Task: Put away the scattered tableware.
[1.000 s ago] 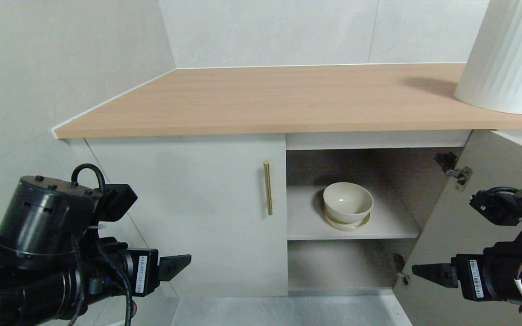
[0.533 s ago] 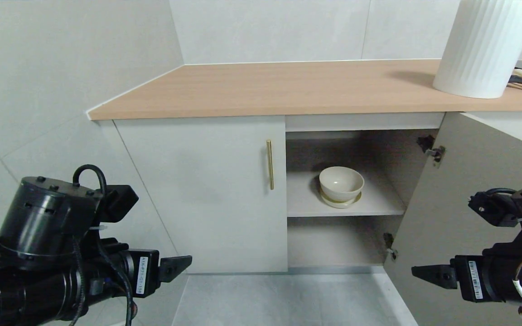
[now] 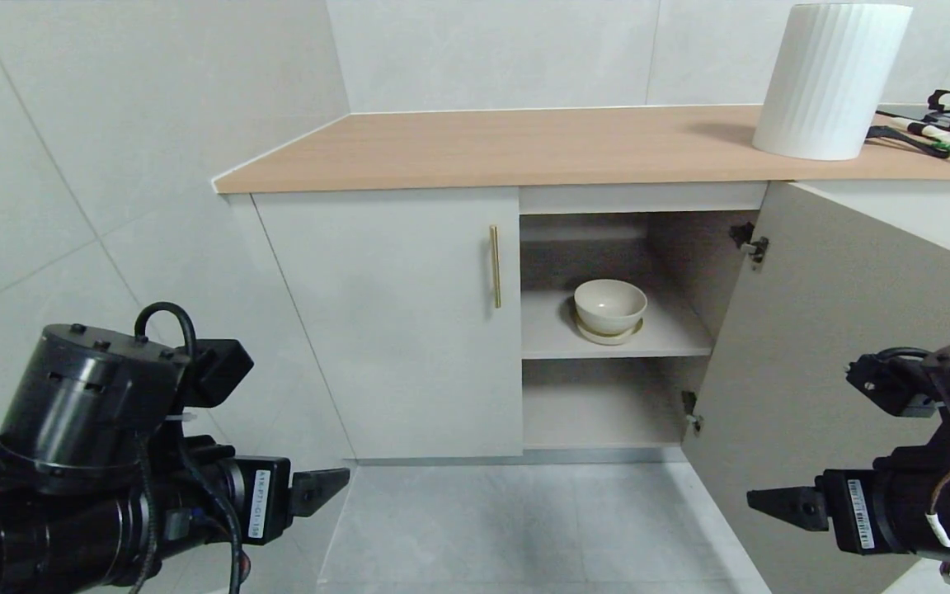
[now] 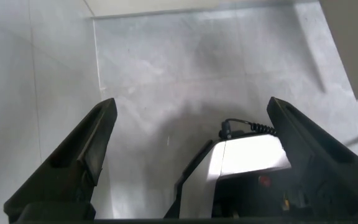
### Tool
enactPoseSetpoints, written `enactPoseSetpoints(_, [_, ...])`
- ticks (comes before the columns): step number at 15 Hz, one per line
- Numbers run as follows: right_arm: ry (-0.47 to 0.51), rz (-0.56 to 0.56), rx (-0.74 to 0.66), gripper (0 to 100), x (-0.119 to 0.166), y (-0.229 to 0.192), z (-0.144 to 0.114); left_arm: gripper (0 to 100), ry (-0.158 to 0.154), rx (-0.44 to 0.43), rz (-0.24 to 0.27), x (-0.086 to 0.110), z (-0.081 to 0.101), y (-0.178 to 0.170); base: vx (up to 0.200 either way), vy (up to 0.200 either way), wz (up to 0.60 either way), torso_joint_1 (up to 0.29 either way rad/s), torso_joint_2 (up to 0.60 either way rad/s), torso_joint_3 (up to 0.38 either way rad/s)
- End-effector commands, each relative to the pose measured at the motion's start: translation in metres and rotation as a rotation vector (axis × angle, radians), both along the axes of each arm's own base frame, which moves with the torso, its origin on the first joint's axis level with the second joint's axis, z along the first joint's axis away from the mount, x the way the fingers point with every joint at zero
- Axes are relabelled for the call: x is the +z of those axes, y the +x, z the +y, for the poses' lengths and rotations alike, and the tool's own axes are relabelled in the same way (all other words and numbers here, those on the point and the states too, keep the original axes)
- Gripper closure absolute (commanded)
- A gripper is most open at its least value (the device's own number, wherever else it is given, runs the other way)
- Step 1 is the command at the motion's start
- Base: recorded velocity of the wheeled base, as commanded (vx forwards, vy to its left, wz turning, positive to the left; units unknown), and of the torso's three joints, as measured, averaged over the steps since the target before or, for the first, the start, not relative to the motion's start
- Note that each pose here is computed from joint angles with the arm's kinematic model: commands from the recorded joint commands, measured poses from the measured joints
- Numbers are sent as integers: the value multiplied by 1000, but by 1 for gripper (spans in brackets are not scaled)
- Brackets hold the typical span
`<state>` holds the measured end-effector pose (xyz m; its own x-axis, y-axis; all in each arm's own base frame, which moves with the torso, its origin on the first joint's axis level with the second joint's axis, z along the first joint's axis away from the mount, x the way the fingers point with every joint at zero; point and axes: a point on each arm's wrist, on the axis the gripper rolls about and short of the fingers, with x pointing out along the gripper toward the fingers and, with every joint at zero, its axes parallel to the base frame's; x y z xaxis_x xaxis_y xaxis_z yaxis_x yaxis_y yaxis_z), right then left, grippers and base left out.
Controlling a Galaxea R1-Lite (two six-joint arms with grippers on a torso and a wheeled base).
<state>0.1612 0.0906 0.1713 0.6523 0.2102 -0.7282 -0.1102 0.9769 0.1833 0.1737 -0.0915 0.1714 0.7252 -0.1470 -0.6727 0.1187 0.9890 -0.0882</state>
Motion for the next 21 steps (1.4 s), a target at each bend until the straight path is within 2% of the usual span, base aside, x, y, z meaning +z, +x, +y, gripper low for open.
enactPoseSetpoints(1, [-3, 6, 1, 0, -1, 1, 1, 0, 1, 1, 3, -1, 0, 1, 0, 0, 0, 0, 0, 0])
enactPoseSetpoints(7, [-5, 0, 4, 0, 1, -2, 0, 0, 1, 1, 3, -1, 0, 1, 0, 0, 0, 0, 0, 0])
enactPoseSetpoints(10, [-55, 40, 36, 0, 7, -14, -7, 0, 2, -2, 4, -1, -1, 1, 0, 0, 0, 0, 0, 0])
enactPoseSetpoints(15, [-213, 154, 158, 0, 6, -42, -23, 0, 2, -4, 4, -1, -1, 0, 0, -200, 0, 4, 0, 0])
enactPoseSetpoints(21, [-299, 218, 263, 0, 8, -68, -34, 0, 2, -4, 4, -1, -1, 0, 0, -200, 0, 1, 3, 4])
